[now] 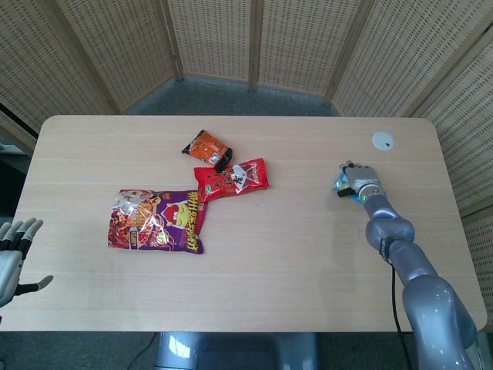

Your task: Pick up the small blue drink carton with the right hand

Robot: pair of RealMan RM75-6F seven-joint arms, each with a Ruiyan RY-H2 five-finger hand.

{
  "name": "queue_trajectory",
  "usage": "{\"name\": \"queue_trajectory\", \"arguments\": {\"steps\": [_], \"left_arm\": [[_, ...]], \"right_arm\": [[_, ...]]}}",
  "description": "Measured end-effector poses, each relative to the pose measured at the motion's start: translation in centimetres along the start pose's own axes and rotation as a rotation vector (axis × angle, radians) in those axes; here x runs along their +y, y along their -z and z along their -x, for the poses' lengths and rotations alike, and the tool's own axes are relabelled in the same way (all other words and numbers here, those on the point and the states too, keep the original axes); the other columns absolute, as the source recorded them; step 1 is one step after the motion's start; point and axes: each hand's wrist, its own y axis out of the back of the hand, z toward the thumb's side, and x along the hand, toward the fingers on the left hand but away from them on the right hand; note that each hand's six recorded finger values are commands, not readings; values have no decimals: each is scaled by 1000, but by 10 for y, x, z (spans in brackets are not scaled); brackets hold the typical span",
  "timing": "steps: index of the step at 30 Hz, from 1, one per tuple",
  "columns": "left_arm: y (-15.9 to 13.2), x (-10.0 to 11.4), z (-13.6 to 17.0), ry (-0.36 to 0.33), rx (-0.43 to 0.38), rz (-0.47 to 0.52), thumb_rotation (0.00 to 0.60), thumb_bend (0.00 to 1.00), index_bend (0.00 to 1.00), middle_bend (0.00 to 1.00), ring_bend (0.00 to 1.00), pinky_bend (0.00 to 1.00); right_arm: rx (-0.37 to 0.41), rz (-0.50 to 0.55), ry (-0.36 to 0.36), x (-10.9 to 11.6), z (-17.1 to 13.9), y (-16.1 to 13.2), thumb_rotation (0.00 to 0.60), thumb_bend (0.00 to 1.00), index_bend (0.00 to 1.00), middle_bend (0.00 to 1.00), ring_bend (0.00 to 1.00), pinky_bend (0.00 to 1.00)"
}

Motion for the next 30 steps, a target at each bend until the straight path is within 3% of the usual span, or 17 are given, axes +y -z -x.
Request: {"name": "queue_trajectory", "arguments": {"steps": [6, 11, 15, 20, 30], "left_arm": [[-2, 0, 0, 4, -9, 7, 600, 0, 50, 0, 0, 0], [-3, 0, 1, 7, -16, 9, 600, 0, 50, 0, 0, 0], [-5, 0, 2, 8, -23, 11, 600, 0, 50, 0, 0, 0], [-5, 1, 3, 7, -27, 14, 600, 0, 51, 0, 0, 0], [-6, 0, 4, 13, -33, 19, 600, 0, 51, 0, 0, 0]], "right_arm": [[113, -27, -87, -20, -28, -6, 275, 414, 0, 0, 0, 0], [213, -58, -154, -37, -77, -9, 275, 412, 0, 0, 0, 0], [253, -74, -166, -40, -120, -2, 274, 410, 0, 0, 0, 0], [224, -89, -68, -19, -149, 18, 276, 410, 0, 0, 0, 0], [105, 7, 0, -10, -138, 49, 336, 416, 0, 0, 0, 0]]}}
